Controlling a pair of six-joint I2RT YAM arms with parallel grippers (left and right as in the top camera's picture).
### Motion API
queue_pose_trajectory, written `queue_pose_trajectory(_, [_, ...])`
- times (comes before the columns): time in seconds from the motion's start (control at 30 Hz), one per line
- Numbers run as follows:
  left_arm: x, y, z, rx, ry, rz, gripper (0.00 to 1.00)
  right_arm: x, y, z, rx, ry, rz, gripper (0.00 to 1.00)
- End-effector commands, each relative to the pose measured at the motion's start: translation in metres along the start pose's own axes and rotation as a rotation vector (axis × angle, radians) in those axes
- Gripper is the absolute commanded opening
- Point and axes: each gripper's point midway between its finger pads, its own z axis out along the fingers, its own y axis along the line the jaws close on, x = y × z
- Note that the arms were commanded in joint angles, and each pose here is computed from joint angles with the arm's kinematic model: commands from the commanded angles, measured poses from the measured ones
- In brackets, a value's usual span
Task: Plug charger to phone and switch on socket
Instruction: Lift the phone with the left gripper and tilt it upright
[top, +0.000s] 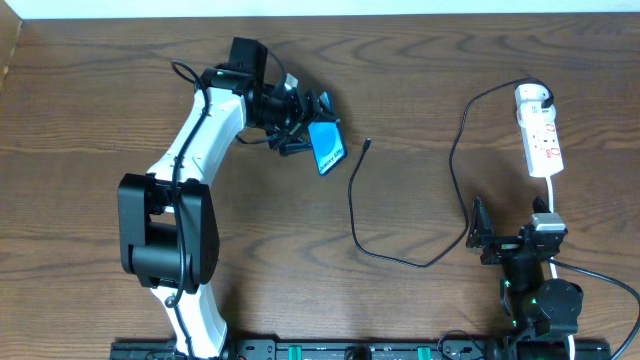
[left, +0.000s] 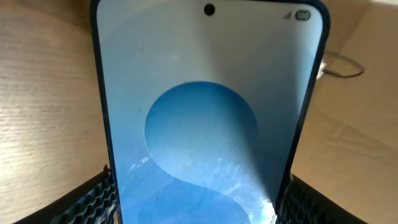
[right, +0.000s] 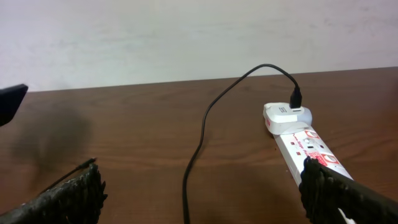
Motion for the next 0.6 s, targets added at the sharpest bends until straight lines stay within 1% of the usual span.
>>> queue_pose_trajectory(0.0, [-0.004,-0.036,-0.012,0.132,-0.001,-0.037,0.73,0.001,-0.001,0.0,0.003,0.0,0.005,0.99])
queue_pose_trajectory(0.1, [-0.011,-0.048,-0.015,0.181,-0.016,-0.076,0.69,0.001,-0.001,0.0,0.002,0.0,0.006,0.99])
queue_pose_trajectory(0.3, [-0.016,-0.055,-0.016,0.205,-0.021,-0.187,0.69,-0.006,-0.001,0.0,0.003,-0.029,0.001,0.99])
queue_pose_trajectory(0.47, [-0.004,-0.066,-0.019,0.265,0.058,-0.184,0.69,-0.003,0.0,0.0,0.0,-0.014,0.007,0.99])
queue_pose_trajectory(0.57, [0.001,-0.071,-0.02,0.292,0.091,-0.175,0.69,-0.002,0.003,0.0,-0.019,-0.011,0.051,0.99])
